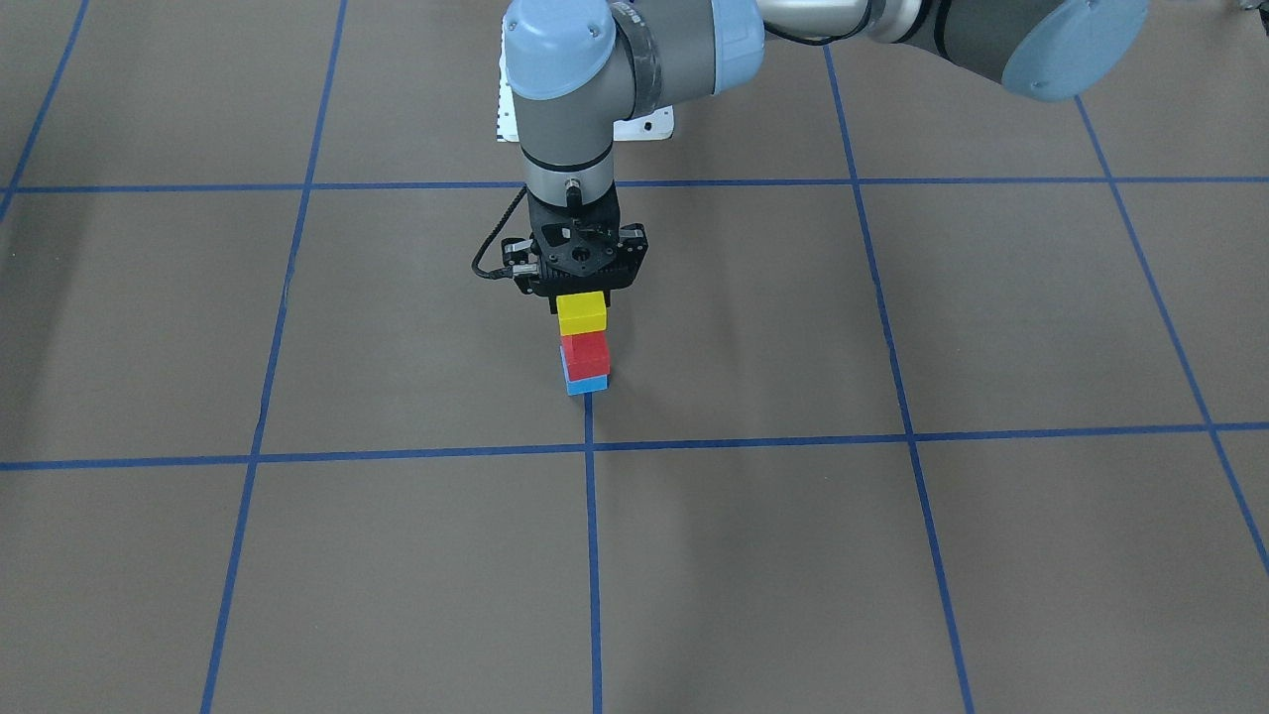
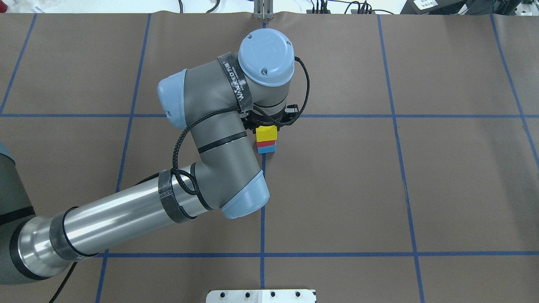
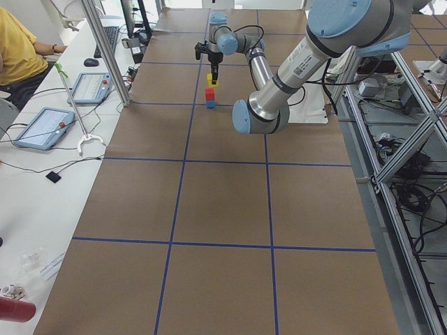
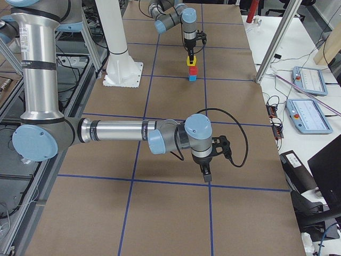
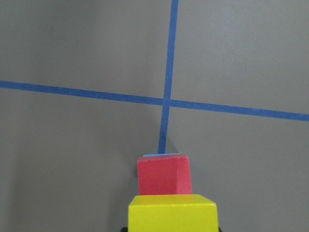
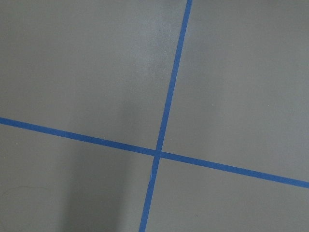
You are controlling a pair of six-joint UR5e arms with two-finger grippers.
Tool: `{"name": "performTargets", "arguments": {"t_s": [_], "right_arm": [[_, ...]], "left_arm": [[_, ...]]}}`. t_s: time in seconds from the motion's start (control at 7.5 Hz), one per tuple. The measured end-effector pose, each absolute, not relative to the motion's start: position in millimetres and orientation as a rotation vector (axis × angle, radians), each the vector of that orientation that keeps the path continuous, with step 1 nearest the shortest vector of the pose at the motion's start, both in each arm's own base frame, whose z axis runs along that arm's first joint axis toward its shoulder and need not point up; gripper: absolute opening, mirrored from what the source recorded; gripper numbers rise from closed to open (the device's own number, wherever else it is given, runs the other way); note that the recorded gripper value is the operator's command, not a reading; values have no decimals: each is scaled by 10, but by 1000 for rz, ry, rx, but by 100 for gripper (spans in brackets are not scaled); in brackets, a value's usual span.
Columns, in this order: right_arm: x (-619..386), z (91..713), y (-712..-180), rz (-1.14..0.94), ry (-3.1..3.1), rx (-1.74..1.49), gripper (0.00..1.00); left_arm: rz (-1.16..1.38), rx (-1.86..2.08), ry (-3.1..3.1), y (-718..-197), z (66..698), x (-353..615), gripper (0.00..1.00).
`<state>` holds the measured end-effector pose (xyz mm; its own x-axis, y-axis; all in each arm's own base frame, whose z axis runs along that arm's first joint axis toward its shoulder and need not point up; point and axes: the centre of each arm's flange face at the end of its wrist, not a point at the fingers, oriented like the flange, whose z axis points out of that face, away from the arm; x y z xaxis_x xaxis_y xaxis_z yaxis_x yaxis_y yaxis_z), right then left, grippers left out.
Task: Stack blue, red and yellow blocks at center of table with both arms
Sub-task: 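Lower the yellow cube onto the red cube and open the left gripper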
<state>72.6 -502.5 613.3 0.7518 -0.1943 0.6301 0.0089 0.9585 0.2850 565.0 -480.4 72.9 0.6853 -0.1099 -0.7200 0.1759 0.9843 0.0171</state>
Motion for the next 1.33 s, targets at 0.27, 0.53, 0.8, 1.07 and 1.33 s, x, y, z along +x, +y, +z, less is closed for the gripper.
{"name": "performTargets", "arguments": {"t_s": [0.27, 0.53, 0.8, 1.07, 1.33], "right_arm": [[726, 6126, -5032, -113, -713, 275, 100], [726, 6123, -5034, -113, -713, 275, 100], [726, 6122, -5035, -114, -713, 276, 100], [726, 6117, -5039, -115, -713, 277, 100], [726, 6115, -5041, -114, -713, 277, 100]], "left_arm": [[-162, 94, 799, -4856, 791, 5724, 4], [-162, 93, 793, -4879, 830, 5759, 15], [-162, 92, 790, -4887, 847, 5771, 38], [-163, 89, 785, -4900, 882, 5792, 52], [-163, 89, 784, -4908, 896, 5803, 77]]}}
